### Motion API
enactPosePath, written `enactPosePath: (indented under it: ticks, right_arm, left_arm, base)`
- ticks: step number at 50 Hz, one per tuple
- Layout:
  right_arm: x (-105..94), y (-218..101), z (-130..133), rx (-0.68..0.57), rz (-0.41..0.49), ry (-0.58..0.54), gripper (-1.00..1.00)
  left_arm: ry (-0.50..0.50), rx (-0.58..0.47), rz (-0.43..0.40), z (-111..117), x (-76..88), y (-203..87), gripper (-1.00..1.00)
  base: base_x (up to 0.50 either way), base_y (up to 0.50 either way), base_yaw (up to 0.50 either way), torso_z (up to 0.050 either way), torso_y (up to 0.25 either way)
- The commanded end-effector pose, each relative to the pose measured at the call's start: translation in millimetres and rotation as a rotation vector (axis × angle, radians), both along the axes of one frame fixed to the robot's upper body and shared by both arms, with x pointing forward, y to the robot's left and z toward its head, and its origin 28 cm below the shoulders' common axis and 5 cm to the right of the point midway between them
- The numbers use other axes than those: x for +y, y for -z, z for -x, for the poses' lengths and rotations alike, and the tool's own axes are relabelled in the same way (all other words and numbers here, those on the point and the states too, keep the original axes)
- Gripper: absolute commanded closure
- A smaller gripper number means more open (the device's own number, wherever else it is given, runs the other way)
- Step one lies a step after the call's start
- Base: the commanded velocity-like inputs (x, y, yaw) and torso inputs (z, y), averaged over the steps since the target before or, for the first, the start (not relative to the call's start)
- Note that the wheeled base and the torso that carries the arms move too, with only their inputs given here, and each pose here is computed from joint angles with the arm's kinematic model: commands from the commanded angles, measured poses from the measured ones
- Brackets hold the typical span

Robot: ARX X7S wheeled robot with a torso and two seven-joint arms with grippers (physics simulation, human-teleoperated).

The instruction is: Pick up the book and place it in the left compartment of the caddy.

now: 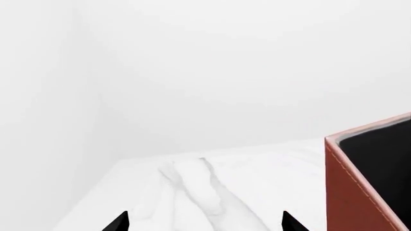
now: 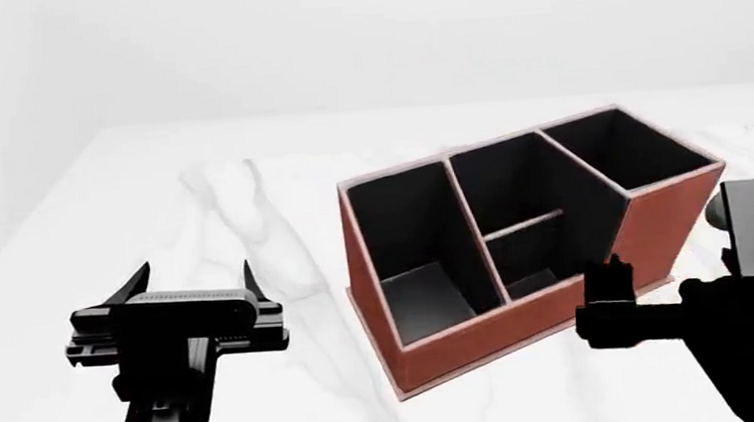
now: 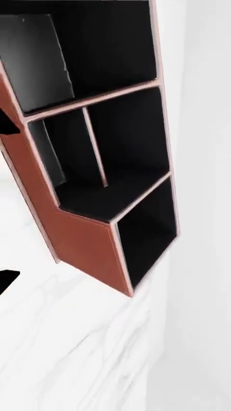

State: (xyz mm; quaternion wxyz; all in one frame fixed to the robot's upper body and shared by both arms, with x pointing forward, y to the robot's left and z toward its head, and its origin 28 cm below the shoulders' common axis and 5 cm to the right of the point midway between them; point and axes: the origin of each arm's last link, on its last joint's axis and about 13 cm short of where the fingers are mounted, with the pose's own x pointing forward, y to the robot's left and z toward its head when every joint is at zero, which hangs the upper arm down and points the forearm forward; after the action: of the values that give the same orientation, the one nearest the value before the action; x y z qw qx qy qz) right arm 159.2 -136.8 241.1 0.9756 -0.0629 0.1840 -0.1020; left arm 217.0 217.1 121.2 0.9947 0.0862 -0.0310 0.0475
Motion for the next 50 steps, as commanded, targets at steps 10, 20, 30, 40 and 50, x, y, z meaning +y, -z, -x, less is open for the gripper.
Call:
enactPosePath:
  ticks: [10, 20, 30, 40, 50]
  right_arm:
    - [-19.4, 12, 20, 0.195, -0.094, 0.221, -1.0]
    - [-23.2, 30, 22, 0.283, -0.149, 0.314, -1.0]
    - [-26.7, 39, 34, 0.348, -0.148, 0.379, -1.0]
    - [-19.7, 37, 46, 0.384, -0.118, 0.358, -1.0]
    - [-16.8, 47, 48, 0.446, -0.139, 0.331, -1.0]
  left_arm:
    - [0.008, -0.013, 0.019, 1, 1.1, -4, -1.0]
    - [0.008, -0.01, 0.021, 1, 0.8, -2, -1.0]
    - [0.011, -0.008, 0.021, 0, -0.1, -1, -1.0]
    - [0.006, -0.01, 0.021, 1, 0.4, -2, -1.0]
    - [0.004, -0.009, 0.026, 2, 1.0, 0, -1.0]
  base:
    - [0.0, 0.0, 0.0, 0.0, 0.0]
    - [0.0, 0.0, 0.0, 0.0, 0.0]
    - [0.0, 0.0, 0.0, 0.0, 0.0]
    - [0.0, 0.0, 0.0, 0.0, 0.0]
    - [0.0, 0.0, 0.0, 0.0, 0.0]
